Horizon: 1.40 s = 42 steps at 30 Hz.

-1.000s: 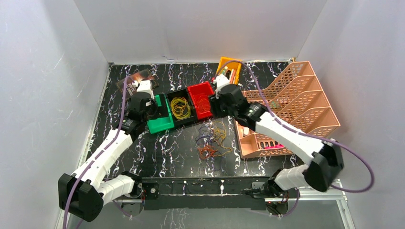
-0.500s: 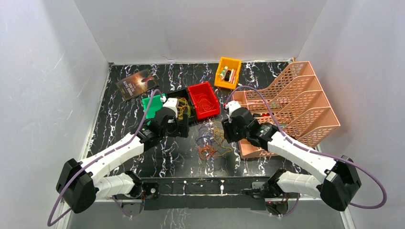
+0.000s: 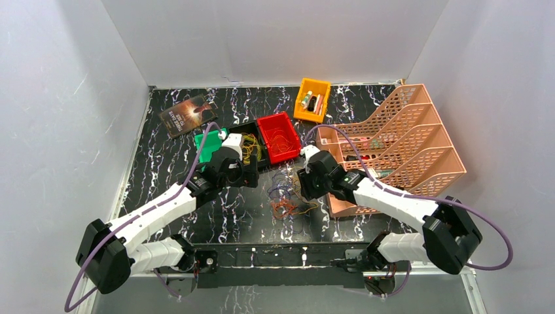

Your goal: Untangle the cables

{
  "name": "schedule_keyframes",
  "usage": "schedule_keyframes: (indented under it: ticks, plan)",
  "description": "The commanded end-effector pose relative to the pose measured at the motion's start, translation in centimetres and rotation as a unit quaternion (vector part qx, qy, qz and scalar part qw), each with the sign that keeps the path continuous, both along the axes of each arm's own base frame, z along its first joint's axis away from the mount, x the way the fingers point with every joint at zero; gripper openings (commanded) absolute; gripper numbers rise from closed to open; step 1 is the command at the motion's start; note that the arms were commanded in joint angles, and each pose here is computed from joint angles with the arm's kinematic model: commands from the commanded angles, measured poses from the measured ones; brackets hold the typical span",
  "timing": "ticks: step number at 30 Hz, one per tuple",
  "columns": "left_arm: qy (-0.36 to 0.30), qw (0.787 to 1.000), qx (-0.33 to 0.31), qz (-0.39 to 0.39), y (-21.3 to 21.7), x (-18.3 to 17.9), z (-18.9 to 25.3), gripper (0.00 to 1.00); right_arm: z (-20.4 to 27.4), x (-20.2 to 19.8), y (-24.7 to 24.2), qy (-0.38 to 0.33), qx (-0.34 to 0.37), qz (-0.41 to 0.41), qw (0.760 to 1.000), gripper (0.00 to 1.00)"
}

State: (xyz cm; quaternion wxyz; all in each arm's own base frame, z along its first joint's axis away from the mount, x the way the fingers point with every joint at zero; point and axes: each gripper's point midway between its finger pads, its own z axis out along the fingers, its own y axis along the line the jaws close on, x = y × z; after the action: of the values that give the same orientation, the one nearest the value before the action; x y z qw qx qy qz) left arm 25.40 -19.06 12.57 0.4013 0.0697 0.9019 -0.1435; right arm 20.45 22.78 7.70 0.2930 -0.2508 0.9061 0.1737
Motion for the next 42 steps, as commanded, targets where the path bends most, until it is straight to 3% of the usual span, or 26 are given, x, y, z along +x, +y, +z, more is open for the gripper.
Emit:
schedule_keyframes:
  ticks: [1, 7, 19, 27, 32, 35, 42]
  plan:
    - [-0.027, 1.000, -0.004, 0.006, 0.0, 0.8, 2.1, 0.98, 0.5, 1.4, 1.8, -0.022, 0.033, 0.002, 0.999, 0.45]
    - [-0.033, 0.999, -0.001, 0.004, 0.0, 1.0, 2.4, 0.98, -0.8, 2.2, 2.3, -0.024, 0.029, -0.005, 0.999, 0.38]
    - [-0.061, 0.998, 0.012, 0.014, 1.3, 1.0, 3.4, 0.98, 1.6, 2.8, 0.4, -0.060, 0.007, -0.029, 0.998, 0.00]
    - [-0.109, 0.994, 0.004, 0.002, 1.1, 1.7, 5.4, 0.98, 6.8, 2.2, -1.8, -0.084, -0.016, -0.034, 0.996, 0.00]
    - [-0.135, 0.991, 0.002, -0.012, 0.9, 2.0, 6.4, 0.98, 7.4, 1.7, -2.1, -0.074, -0.019, -0.033, 0.997, 0.00]
    - [-0.132, 0.991, 0.004, -0.009, 1.0, 2.0, 6.3, 0.98, 6.5, 2.1, -1.8, -0.069, -0.011, -0.054, 0.996, 0.17]
    - [-0.115, 0.993, -0.004, -0.015, 0.6, 1.6, 5.5, 0.98, 4.7, 4.2, -0.7, -0.056, 0.005, -0.097, 0.994, 0.18]
